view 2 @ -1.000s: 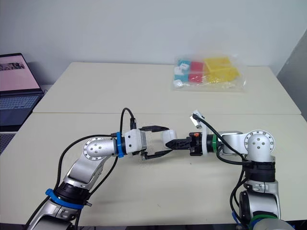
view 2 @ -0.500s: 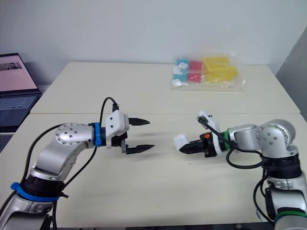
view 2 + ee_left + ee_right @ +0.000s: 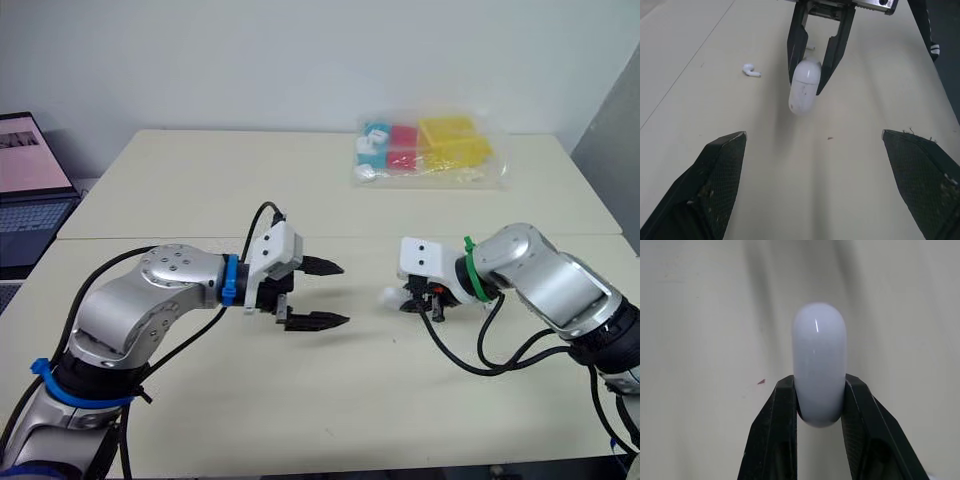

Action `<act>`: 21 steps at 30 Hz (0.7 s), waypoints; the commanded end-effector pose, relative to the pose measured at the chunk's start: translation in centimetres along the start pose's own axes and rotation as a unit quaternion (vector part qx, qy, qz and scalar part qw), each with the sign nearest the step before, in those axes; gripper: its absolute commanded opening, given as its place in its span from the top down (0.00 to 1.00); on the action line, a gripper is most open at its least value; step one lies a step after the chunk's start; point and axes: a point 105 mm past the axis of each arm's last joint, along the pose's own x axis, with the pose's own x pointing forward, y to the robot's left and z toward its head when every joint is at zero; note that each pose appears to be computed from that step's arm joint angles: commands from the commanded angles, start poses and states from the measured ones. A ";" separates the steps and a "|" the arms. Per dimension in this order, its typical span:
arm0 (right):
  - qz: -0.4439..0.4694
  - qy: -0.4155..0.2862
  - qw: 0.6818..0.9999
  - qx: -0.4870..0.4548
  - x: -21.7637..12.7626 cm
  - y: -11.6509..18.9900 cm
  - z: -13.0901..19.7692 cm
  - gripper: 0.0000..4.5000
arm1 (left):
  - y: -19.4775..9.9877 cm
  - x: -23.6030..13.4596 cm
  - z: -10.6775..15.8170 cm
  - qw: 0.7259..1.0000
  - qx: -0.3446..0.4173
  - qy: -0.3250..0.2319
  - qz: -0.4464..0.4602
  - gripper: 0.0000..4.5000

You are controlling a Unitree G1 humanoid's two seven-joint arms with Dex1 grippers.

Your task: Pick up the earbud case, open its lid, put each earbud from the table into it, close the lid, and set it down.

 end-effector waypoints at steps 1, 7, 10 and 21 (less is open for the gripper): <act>-0.010 -0.005 0.999 -0.045 -0.3 -0.7 1.4 0.83 | 0.1 0.6 0.2 0.999 0.023 0.015 0.018 0.00; -0.007 -0.001 0.998 -0.068 0.3 -1.1 1.9 0.83 | 0.5 1.7 -0.2 0.998 0.022 0.023 0.046 0.00; -0.003 -0.005 0.997 -0.076 0.6 -1.1 2.2 0.83 | 0.8 2.3 -0.1 0.998 0.027 0.023 0.052 0.00; 0.003 -0.008 0.997 -0.083 1.1 -1.1 2.6 0.83 | 1.0 3.5 0.2 0.998 0.050 0.022 0.037 0.00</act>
